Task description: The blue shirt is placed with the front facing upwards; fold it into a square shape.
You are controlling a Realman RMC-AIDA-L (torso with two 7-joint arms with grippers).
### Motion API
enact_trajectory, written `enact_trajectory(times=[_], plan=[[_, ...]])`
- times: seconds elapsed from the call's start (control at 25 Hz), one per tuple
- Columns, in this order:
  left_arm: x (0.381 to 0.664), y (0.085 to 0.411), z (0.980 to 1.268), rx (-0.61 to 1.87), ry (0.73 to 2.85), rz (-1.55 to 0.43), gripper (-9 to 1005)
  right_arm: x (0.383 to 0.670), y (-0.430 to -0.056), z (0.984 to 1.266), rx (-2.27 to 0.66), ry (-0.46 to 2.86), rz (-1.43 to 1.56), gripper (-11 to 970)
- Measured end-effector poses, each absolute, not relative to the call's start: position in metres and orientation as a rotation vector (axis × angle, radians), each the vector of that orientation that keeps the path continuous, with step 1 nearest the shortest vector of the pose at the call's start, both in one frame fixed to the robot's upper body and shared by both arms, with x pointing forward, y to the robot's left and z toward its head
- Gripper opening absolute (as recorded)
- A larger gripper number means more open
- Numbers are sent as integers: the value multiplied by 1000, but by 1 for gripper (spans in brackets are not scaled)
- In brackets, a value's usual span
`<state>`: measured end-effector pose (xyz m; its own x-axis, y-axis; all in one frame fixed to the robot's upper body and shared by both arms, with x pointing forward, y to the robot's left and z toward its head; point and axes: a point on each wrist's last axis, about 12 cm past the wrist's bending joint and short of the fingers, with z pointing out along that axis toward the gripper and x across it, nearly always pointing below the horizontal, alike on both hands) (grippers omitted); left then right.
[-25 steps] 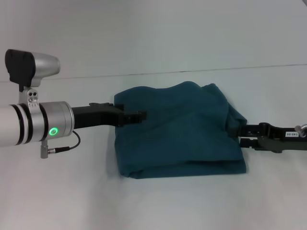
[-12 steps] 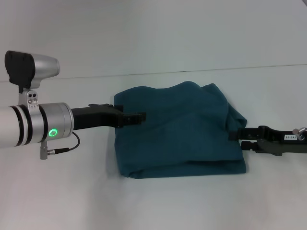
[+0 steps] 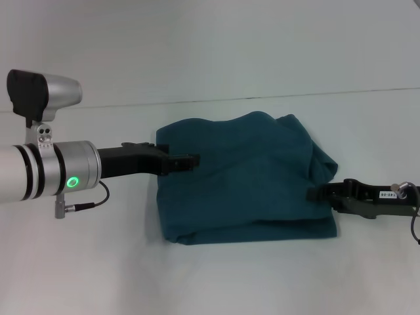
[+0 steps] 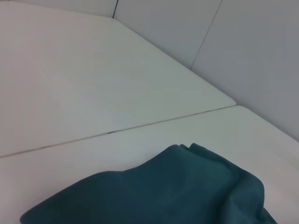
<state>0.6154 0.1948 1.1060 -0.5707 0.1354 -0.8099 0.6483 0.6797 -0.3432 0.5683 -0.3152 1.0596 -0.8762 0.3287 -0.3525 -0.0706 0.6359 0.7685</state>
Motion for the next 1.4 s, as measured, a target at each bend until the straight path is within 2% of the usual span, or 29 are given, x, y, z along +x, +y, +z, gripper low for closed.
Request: enact_trajectory(times=[0.4, 0.64, 0.96, 1.4], plan=[[615, 195, 1106, 600, 2090, -816, 844, 562, -309, 1062, 106, 2390, 1223, 208], [615, 195, 1106, 600, 2090, -816, 844, 551, -315, 1060, 119, 2397, 1254, 15], [615, 195, 1106, 600, 2091, -817, 844, 536, -329, 1053, 178, 2404, 1248, 12], [614, 195, 1103, 592, 2102, -825, 844, 532, -340, 1053, 186, 2411, 1223, 60]])
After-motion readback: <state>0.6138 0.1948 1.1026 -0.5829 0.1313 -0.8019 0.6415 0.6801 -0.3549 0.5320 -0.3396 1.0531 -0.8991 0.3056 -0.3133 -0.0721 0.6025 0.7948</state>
